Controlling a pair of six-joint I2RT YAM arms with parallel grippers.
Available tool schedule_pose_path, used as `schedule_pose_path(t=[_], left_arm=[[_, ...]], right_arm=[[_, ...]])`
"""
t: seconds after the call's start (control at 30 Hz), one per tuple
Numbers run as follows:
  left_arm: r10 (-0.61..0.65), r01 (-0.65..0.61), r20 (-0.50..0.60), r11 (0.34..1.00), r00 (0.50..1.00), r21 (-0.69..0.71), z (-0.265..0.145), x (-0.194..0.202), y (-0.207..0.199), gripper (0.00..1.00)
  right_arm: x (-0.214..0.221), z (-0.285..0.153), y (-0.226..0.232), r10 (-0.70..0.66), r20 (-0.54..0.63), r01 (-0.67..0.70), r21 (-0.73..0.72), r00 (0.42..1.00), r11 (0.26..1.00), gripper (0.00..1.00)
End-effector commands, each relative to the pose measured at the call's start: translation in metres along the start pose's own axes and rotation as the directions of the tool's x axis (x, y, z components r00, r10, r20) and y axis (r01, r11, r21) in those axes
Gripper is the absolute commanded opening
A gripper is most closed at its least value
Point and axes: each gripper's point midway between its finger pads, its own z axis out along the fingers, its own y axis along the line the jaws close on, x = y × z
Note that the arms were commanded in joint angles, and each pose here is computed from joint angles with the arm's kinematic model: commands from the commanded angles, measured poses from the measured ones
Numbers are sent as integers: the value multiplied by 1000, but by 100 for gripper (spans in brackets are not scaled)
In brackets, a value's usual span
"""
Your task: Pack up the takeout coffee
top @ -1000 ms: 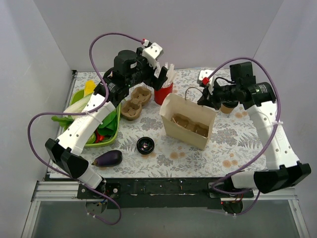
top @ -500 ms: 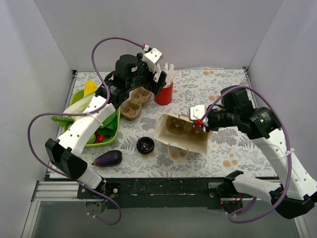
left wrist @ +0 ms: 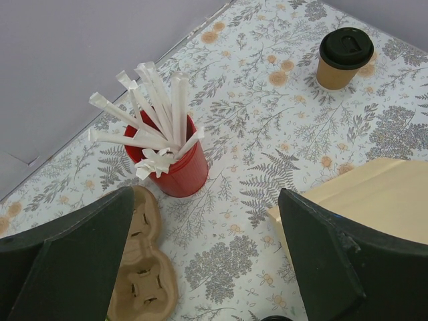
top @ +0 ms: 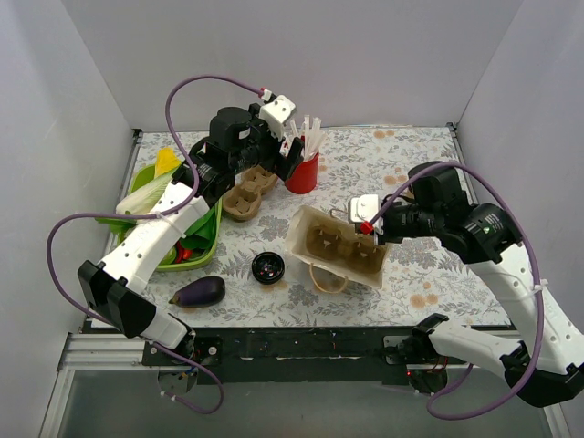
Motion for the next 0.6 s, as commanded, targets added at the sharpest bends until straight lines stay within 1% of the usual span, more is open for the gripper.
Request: schedule_pose_path(t=[0.0, 0.07, 0.1, 0.2, 0.27, 0.3, 0.33, 0.37, 0.4, 0.43, 0.47, 0.5, 0.53, 0.57], left_arm=[[15, -15, 60, 1000, 998, -10, -16, -23, 3, 90], [24, -24, 69, 1000, 997, 6, -16, -27, 1, 90], [27, -30, 64, 999, 998, 44, -16, -25, -5, 90], [21, -27, 55, 994, 998, 102, -16, -18, -16, 90], [10, -19, 62, 989, 998, 149, -19, -17, -26, 90], [6, -16, 65, 987, 998, 158, -21, -17, -28, 90], [6, -20, 76, 982, 997, 188, -25, -21, -33, 90], [16, -32, 81, 978, 997, 205, -27, -21, -36, 90], [27, -45, 81, 972, 996, 229, -29, -20, -41, 91], [43, -65, 90, 964, 995, 256, -33, -20, -46, 92], [85, -124, 133, 939, 987, 321, -45, -26, -58, 93], [114, -157, 134, 912, 984, 379, -50, -17, -68, 93], [141, -194, 154, 887, 978, 419, -55, -14, -76, 93], [178, -256, 206, 847, 962, 466, -65, -16, -87, 93]], right_arm=[[4, 6, -30, 63, -13, -61, 132, 998, 989, 1], [11, 7, -36, 65, -21, -61, 143, 998, 988, 1], [11, 8, -39, 65, -18, -61, 149, 998, 987, 1], [26, 14, -48, 129, -46, -120, 168, 991, 978, 1], [39, 15, -58, 199, -56, -185, 198, 978, 963, 2], [41, 13, -64, 221, -51, -205, 221, 974, 953, 9], [47, 9, -78, 255, -45, -235, 258, 966, 937, 19], [46, 5, -84, 306, -20, -289, 281, 952, 915, 39], [35, -5, -97, 310, 25, -302, 308, 950, 902, 48], [36, -11, -108, 339, 43, -334, 335, 940, 881, 55], [31, -15, -113, 347, 60, -346, 342, 936, 874, 64], [16, -24, -120, 335, 95, -346, 353, 938, 869, 67], [13, -24, -122, 341, 101, -355, 344, 934, 869, 69], [7, -27, -124, 340, 116, -359, 345, 933, 867, 72]])
